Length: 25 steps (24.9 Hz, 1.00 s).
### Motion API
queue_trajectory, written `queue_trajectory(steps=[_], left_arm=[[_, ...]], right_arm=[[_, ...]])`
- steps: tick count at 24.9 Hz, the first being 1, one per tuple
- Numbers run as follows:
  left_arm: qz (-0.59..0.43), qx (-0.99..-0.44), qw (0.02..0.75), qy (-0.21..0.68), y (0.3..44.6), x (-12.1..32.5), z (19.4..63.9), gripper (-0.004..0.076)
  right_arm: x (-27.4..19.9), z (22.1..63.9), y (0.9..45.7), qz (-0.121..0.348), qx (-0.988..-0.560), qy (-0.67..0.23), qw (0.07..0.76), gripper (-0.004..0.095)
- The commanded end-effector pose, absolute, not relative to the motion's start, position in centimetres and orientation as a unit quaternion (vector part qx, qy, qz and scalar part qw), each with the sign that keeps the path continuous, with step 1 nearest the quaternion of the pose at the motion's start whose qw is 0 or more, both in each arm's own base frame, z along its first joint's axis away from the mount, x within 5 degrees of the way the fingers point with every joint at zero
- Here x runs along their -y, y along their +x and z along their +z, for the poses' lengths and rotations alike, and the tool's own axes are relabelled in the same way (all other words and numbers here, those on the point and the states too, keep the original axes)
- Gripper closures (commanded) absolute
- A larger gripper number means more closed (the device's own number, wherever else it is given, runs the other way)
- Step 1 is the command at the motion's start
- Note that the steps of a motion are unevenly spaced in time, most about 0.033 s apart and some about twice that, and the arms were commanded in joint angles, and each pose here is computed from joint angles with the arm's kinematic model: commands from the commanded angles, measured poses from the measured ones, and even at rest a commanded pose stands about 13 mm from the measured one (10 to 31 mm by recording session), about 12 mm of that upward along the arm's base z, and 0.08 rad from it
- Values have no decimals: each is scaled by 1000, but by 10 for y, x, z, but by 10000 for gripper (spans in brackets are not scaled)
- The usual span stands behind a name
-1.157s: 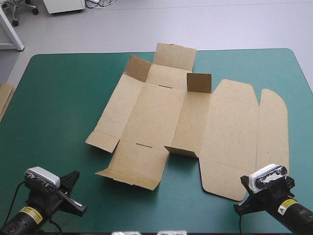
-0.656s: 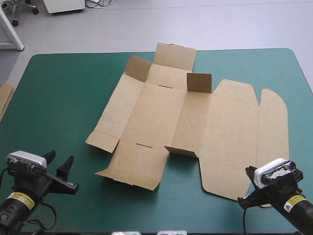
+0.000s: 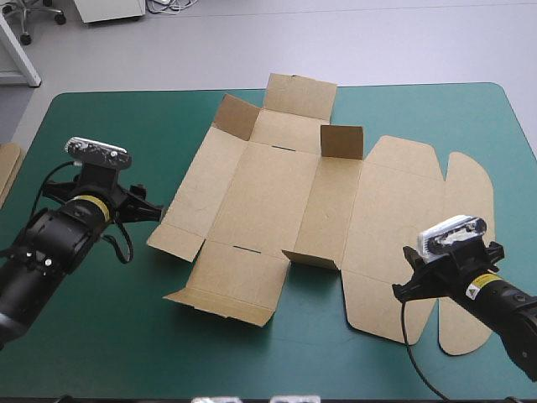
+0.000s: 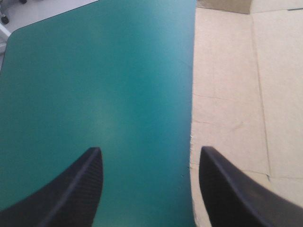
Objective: Fold the box
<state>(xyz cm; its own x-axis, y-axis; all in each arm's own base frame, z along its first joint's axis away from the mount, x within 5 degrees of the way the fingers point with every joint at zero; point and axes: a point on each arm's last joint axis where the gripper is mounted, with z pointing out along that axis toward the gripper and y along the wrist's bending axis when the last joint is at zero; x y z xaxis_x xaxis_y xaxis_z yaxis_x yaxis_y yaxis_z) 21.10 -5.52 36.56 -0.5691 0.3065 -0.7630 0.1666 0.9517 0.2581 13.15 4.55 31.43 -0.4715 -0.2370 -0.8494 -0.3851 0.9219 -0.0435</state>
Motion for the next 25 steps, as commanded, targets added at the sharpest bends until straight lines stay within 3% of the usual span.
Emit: queue_trajectory(steps=[1, 7, 11, 14, 21, 25], left_arm=[[80, -882, 455, 93, 234, 36, 375, 298], [-14, -919, 393, 25, 264, -11, 344, 298], [-98, -911, 400, -8, 278, -34, 334, 298], [-189, -903, 385, -29, 294, -50, 319, 298], [-363, -890, 274, 35, 327, -44, 274, 299], [-378, -890, 254, 31, 338, -43, 259, 301]], right_arm=[[-49, 336, 149, 78, -837, -168, 515, 570], [-55, 337, 166, 92, -847, -158, 499, 570], [-58, 339, 170, 101, -852, -154, 490, 561], [-59, 339, 169, 114, -854, -147, 486, 500], [-59, 337, 167, 116, -861, -150, 473, 476], [-59, 337, 167, 118, -863, -149, 469, 476]])
